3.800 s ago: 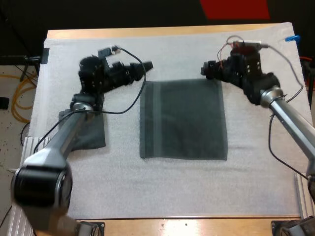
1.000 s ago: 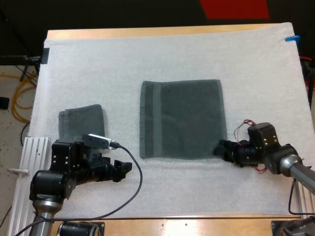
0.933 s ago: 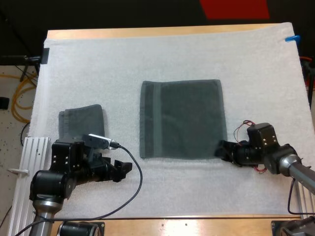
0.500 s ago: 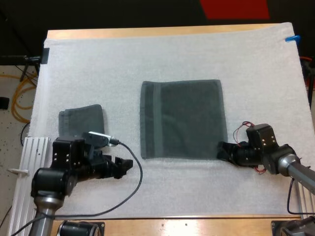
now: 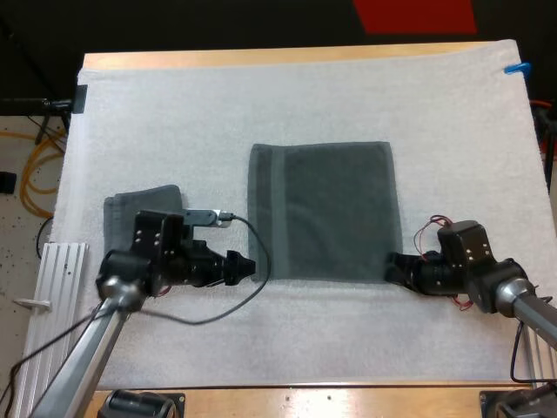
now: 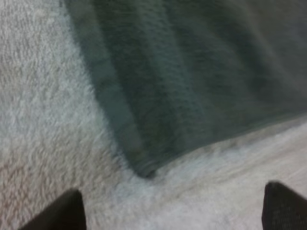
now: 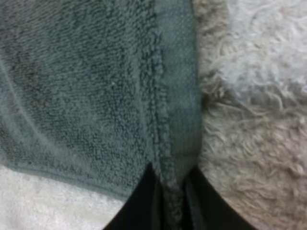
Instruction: Pick towel from pile fold and stack
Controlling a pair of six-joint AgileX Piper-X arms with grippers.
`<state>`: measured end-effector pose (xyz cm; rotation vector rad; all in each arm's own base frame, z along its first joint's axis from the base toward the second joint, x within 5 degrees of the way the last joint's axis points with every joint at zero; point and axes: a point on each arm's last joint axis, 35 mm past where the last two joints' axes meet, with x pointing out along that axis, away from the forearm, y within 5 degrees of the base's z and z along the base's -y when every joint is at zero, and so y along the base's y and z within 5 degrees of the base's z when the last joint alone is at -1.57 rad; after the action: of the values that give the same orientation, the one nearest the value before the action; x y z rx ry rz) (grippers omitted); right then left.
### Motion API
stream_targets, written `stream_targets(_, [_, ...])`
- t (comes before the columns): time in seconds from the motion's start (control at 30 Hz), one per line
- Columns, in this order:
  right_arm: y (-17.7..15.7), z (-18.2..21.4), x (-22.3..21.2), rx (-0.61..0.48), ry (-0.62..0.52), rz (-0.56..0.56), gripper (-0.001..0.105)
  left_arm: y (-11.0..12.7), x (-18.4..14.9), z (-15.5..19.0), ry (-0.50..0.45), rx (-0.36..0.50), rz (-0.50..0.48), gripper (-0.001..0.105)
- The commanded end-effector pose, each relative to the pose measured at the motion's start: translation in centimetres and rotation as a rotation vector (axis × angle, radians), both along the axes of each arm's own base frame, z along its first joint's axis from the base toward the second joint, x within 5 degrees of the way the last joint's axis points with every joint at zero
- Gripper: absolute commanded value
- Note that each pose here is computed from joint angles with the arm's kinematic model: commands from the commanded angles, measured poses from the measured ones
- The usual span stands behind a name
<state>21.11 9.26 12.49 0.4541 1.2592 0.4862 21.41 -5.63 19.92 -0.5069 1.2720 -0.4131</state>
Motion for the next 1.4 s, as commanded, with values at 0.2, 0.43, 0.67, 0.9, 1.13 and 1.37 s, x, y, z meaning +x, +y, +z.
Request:
stream_targets(0.2, [0.0,0.2,-0.1,-0.005,-0.007,0.009,0.0,-0.6,1.6,-4.5,0.168,-0.041,-0.013,0.072])
stream_targets(0.43, [0.0,0.2,-0.1,-0.005,-0.007,0.009,0.0,-0.9,2.4,-6.9,0.225,-0.073,-0.025,0.072])
stream_targets(0.67, [0.0,0.2,-0.1,-0.005,-0.007,0.009,0.0,-1.3,3.0,-7.7,0.257,-0.187,-0.014,0.072])
stream_targets(0.9, [0.0,0.2,-0.1,-0.005,-0.007,0.009,0.0,-2.2,3.2,-7.8,0.266,-0.219,-0.023,0.072])
stream_targets(1.13, [0.0,0.2,-0.2,0.013,-0.001,0.019,0.0,-4.1,3.3,-7.8,0.247,-0.214,-0.046,0.072])
stream_targets(1.37, [0.1,0.2,-0.2,0.025,0.003,0.026,0.0,-4.1,3.6,-7.8,0.238,-0.197,-0.005,0.062])
